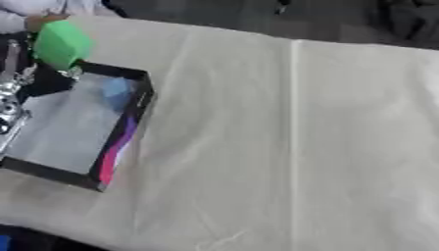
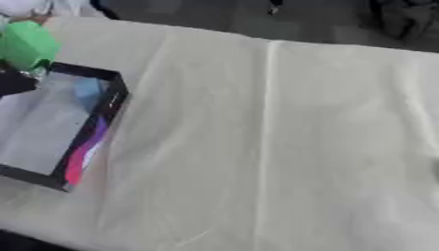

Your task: Pick up the objects with one hand, pass them to the other hand, and then place them into the box on the other side of the table.

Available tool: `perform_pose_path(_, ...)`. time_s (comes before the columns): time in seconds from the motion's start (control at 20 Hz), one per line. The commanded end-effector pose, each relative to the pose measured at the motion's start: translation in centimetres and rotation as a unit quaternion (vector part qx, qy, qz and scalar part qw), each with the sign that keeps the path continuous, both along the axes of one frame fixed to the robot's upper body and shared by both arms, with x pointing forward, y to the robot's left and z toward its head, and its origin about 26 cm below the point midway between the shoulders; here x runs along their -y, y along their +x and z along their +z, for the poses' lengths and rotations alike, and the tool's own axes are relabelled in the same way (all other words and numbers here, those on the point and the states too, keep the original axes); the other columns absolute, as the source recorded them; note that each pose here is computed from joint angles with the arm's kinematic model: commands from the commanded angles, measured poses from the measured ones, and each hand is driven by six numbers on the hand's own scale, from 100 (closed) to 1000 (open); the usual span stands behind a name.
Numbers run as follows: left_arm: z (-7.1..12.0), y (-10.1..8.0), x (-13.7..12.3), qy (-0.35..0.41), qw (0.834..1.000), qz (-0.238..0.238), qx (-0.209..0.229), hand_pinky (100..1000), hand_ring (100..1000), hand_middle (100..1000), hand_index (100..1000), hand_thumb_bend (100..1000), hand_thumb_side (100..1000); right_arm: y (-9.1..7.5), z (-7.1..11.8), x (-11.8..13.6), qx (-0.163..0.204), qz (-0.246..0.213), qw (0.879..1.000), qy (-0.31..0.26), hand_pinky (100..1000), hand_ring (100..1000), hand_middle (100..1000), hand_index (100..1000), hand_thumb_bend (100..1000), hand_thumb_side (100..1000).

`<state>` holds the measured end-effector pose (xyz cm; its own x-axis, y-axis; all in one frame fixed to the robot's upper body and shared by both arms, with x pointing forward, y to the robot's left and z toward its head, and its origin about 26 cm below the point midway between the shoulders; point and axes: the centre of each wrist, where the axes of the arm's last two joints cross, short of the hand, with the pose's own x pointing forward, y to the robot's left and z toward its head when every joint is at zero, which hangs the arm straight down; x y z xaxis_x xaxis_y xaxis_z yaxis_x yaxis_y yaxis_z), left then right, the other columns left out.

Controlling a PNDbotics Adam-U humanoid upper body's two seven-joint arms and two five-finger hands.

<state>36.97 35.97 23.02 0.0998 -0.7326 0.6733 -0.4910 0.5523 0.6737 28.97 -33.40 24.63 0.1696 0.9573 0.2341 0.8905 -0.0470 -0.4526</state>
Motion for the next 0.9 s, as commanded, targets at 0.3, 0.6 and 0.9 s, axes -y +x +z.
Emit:
perform_pose_path(0.3,-1.2,0.2,-2.3,0.077,0.992,0.041,-0.092,929,1000,641,812,464,100,-0.9,1.6,1.3,0.08,-0.057,0.995,0.022,831,815,832,795,198,164)
perform_pose_path(0.6,-2.8,1.0,-2.7,0.125,0.98,0.031,-0.151,1000,1000,727,888,777,111,-1.1,1.5,1.6,0.094,-0.036,0.994,0.038,833,812,830,795,182,169)
perform_pose_path(0.9,-1.9,1.0,-3.7,0.161,0.973,0.019,-0.164,1000,1000,763,928,830,334,-1.2,1.4,1.8,0.108,-0.027,0.993,0.045,833,810,829,794,187,165)
